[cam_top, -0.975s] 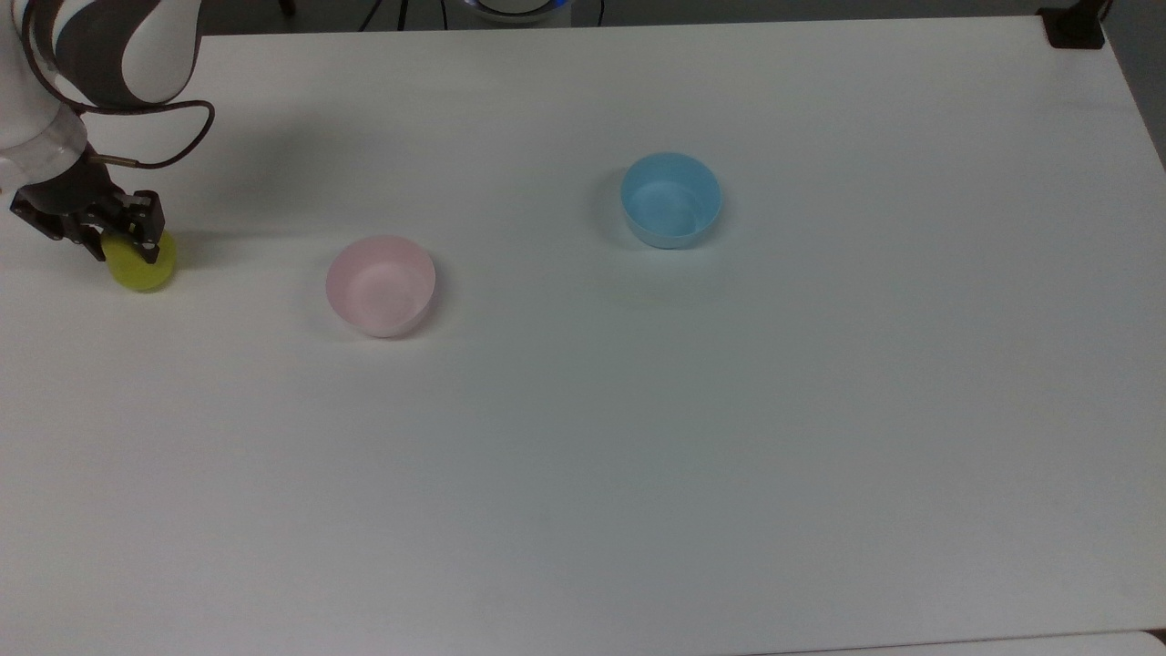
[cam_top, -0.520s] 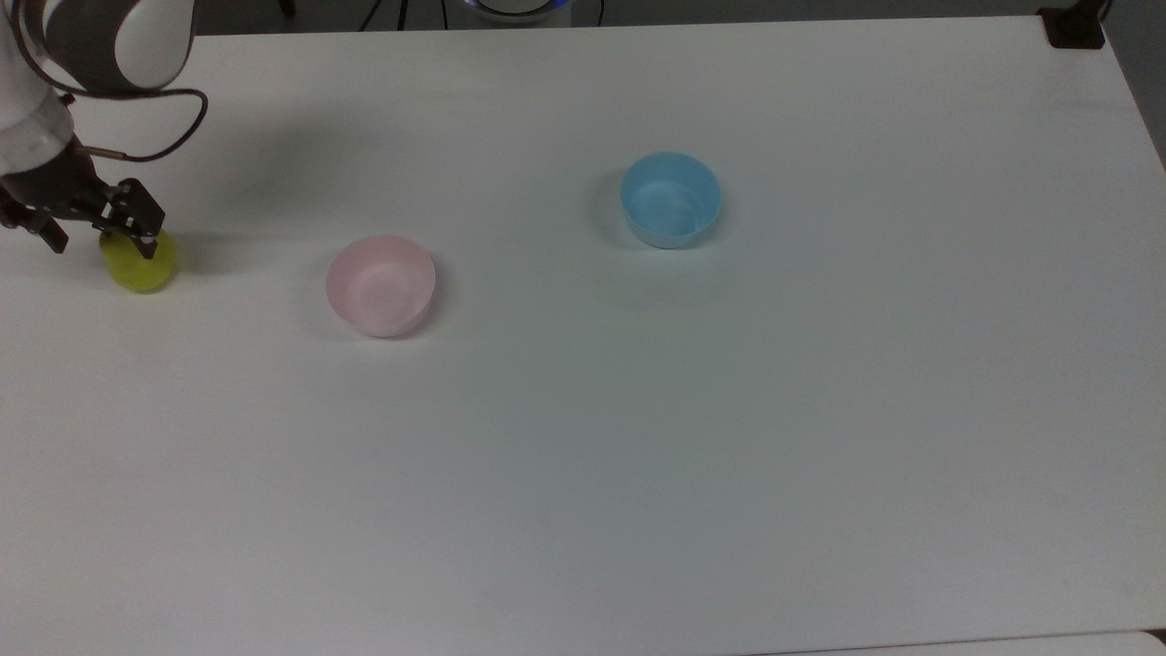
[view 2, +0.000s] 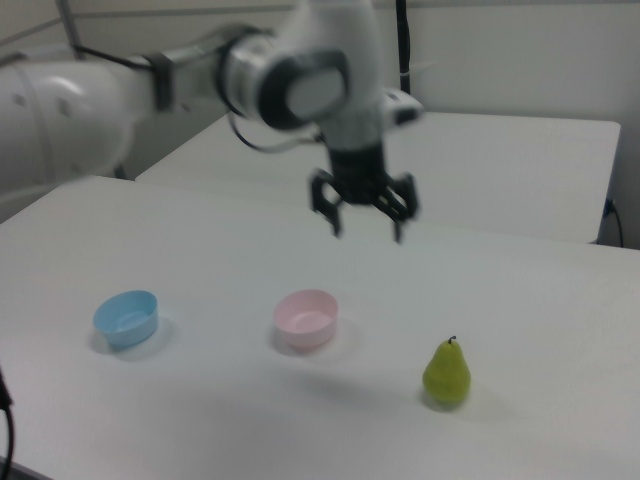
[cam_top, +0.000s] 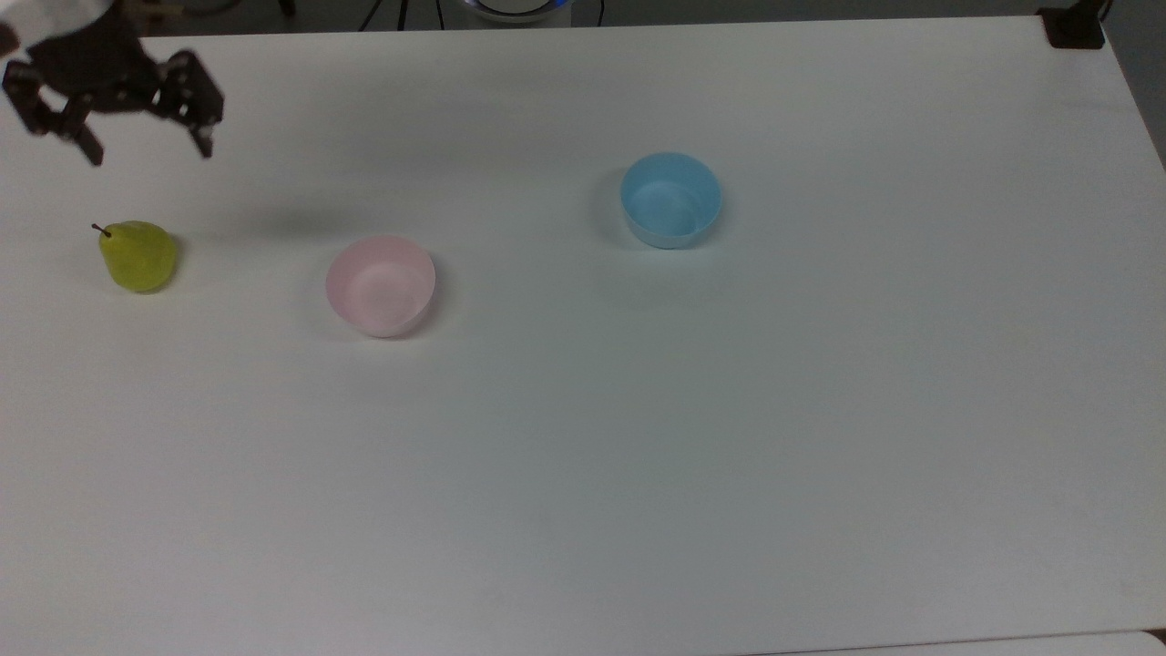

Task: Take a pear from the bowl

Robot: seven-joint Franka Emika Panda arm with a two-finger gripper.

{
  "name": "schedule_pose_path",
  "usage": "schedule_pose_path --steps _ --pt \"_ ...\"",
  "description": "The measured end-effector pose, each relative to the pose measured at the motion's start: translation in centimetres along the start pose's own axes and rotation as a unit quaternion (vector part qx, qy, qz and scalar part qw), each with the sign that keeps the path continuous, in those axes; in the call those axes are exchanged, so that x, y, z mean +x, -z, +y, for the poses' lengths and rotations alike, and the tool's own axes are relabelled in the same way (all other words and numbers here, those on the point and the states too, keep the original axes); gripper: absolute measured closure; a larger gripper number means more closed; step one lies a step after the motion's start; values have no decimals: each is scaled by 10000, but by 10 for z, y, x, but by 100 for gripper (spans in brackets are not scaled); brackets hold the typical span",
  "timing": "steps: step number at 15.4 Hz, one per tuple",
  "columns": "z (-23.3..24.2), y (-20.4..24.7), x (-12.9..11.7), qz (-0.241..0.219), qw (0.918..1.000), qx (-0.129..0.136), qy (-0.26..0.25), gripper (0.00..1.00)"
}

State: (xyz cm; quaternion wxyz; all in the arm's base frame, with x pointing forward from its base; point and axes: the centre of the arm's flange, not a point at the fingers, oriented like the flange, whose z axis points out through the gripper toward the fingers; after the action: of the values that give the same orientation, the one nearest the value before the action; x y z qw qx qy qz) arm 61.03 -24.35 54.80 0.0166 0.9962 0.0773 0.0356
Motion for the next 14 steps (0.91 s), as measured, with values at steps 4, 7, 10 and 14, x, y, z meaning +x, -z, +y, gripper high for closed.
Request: schedule_pose_path --steps 4,7,10,14 --pt "-73 68 -7 -53 9997 150 -163 0" --pt "-132 91 -2 -42 9990 206 -402 0" --pt "-191 92 2 -123 9990 282 -320 0" --pt "-228 79 3 -242 9991 342 -90 0"
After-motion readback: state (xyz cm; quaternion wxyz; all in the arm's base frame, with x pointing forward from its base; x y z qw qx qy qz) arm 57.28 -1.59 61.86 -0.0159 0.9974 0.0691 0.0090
